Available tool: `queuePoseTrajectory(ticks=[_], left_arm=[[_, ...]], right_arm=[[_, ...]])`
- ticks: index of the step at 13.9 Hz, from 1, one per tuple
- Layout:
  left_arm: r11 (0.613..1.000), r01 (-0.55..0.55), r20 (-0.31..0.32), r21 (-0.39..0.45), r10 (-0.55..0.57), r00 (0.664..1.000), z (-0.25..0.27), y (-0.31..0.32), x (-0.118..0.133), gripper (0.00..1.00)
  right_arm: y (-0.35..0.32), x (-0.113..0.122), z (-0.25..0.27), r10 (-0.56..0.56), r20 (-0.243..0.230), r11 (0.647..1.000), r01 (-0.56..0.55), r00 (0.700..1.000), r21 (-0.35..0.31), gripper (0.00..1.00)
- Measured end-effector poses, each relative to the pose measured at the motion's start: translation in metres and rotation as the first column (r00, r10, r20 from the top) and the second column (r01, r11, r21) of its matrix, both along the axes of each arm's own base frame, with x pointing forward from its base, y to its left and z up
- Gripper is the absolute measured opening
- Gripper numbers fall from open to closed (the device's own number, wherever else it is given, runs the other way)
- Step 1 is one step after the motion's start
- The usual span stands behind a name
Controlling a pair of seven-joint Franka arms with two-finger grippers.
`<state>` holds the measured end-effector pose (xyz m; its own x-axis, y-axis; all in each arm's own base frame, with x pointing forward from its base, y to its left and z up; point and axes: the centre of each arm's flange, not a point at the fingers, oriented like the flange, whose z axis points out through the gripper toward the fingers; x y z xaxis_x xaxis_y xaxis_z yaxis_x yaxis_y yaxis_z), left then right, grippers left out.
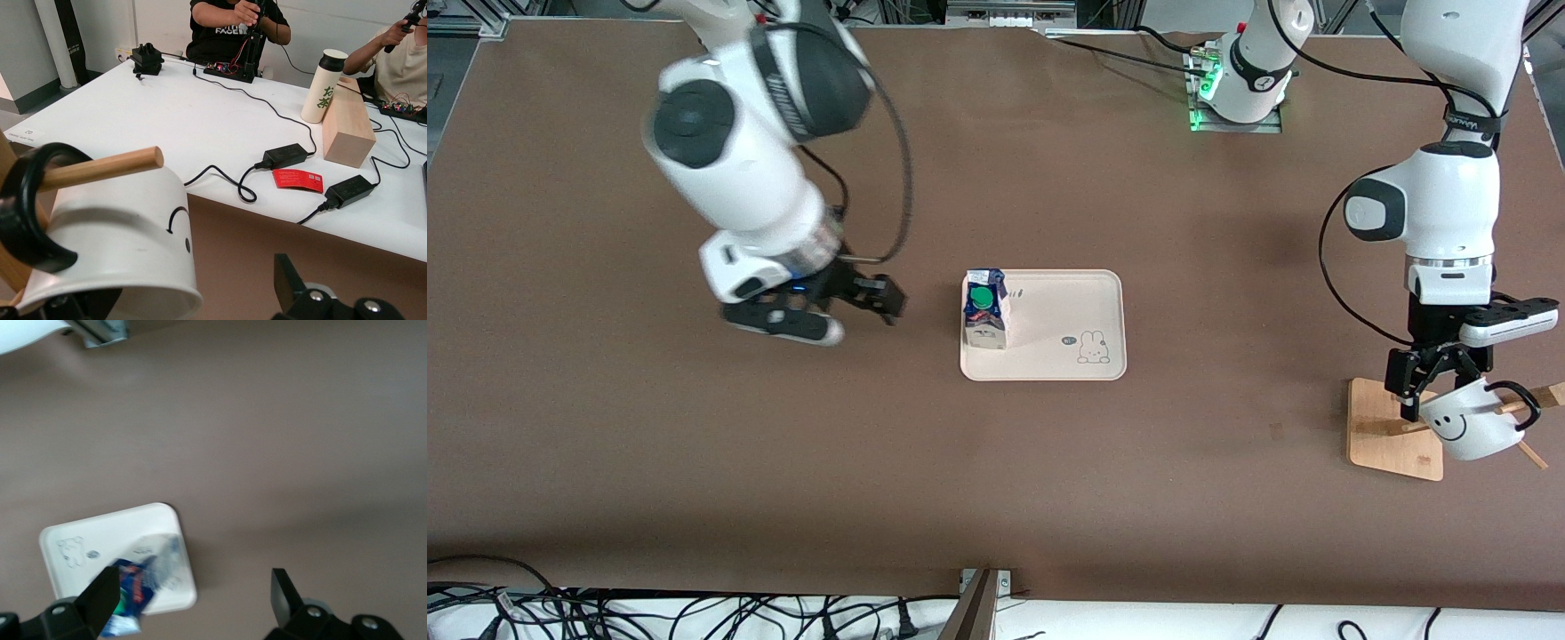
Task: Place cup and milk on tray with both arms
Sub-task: 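Open the right gripper and withdraw it from the carton, then grasp the white mug on the mug tree with the left gripper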
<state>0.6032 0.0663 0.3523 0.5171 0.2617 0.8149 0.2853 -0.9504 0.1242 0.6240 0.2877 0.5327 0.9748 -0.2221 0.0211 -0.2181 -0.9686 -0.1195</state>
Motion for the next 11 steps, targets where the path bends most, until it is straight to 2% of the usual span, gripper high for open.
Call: queuePoseTrajectory(ticks=[2,5,9,11], left_arm=[[1.000,0.001,0.003,0.009,-0.001,1.000,0.001,0.004,0.003,1.00],[1.000,-0.004,0.021,0.015,0.004,1.000,0.008,0.009,0.008,1.00],[1.000,-0.004,0.041,0.017,0.003,0.999,0.016,0.010,0.012,1.00],[1.000,-0.003,0.056,0.019,0.002,0.998,0.022,0.009,0.015,1.00]], right_arm=[[-0.085,0.006,0.024,0.065,-0.052,0.998,-0.065,0.997,0.002,1.00],[-0.180,-0.008,0.047,0.102,-0.075,0.994,-0.103,0.992,-0.020,1.00],[-0.211,-0.052,0.057,0.135,-0.075,0.989,-0.139,0.988,-0.047,1.00],[-0.215,-0.064,0.052,0.151,-0.068,0.985,-0.155,0.986,-0.072,1.00]])
